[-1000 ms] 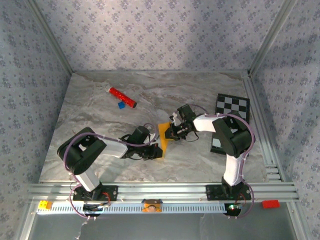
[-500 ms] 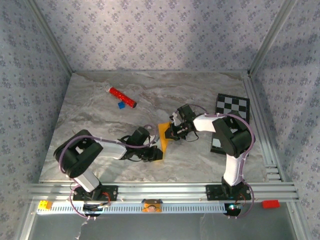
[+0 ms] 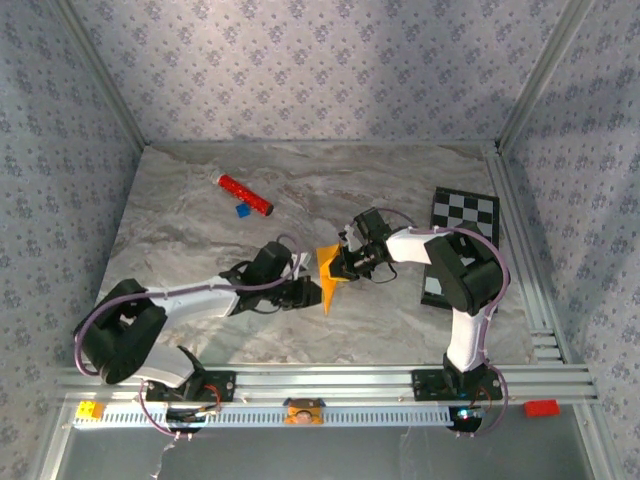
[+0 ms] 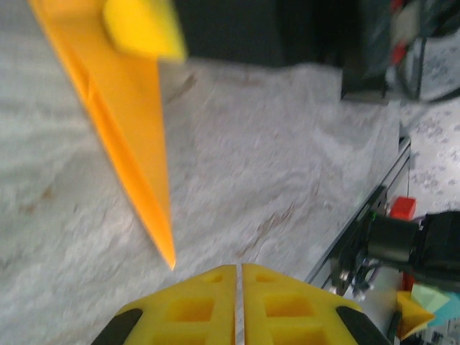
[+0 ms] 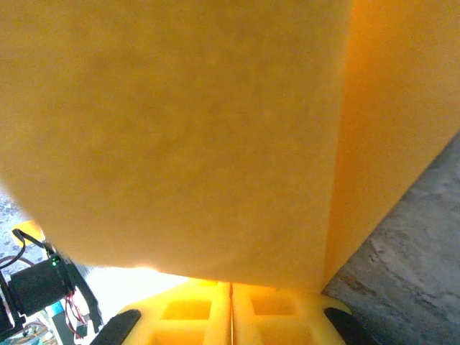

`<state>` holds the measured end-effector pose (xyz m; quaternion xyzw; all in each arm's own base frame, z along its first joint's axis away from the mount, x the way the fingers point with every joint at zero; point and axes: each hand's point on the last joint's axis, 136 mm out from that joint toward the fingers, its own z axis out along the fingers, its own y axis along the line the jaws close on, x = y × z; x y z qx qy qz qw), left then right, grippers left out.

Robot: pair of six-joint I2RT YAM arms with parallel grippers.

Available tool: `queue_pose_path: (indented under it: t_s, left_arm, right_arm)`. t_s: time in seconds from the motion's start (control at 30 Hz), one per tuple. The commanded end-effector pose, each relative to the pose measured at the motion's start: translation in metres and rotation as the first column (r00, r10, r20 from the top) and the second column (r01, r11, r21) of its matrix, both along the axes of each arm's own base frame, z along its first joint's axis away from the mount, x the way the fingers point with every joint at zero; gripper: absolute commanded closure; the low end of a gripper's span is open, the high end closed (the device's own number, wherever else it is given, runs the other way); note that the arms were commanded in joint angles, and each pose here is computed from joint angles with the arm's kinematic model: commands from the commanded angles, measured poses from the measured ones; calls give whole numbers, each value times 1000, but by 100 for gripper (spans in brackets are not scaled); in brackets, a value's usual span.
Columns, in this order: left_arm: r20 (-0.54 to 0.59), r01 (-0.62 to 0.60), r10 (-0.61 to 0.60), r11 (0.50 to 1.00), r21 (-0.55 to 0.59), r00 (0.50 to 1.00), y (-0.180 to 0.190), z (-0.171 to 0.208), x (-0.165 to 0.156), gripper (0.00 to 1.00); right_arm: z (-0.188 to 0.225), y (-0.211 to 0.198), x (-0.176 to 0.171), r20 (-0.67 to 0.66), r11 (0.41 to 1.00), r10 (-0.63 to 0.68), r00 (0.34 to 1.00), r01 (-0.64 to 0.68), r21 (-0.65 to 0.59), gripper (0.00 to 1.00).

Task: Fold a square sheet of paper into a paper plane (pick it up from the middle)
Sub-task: Fold the wing for the fifth time at the center of the table.

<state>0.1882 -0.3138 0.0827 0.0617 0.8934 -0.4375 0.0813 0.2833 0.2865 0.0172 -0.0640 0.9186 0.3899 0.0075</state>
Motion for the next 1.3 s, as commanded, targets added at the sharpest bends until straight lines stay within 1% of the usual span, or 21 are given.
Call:
queue_pose_path:
  t_s: [0.0, 0.1, 0.27, 0.37, 0.57, 0.93, 1.27]
  left_arm:
    - [23, -24, 25, 999, -24, 999, -14, 6, 19, 92]
    - [13, -26, 26, 999, -41, 1000, -26, 2, 27, 94]
    - [-7, -7, 6, 999, -35, 1000, -43, -7, 33, 95]
    - [-20, -4, 4, 1000, -3, 1000, -44, -18, 35, 96]
    - [-38, 16, -15, 999, 27, 999, -47, -32, 35, 96]
    - [-94, 32, -22, 994, 106, 995, -34, -65, 21, 100]
    - [-129, 49, -29, 987, 151, 991, -14, -79, -1, 100]
  right_arm:
    - [-43, -23, -13, -66, 985, -35, 997, 23, -169, 90]
    - [-42, -22, -12, -62, 986, -35, 997, 24, -167, 90]
    - [-42, -22, -13, -62, 985, -34, 997, 23, -170, 90]
    - [-42, -23, -13, -60, 985, -36, 998, 25, -172, 90]
    - [-43, -23, -13, -61, 985, -33, 998, 23, -171, 90]
    - [-45, -24, -14, -64, 984, -34, 997, 22, -179, 90]
    - [-47, -26, -15, -67, 982, -35, 997, 22, -188, 90]
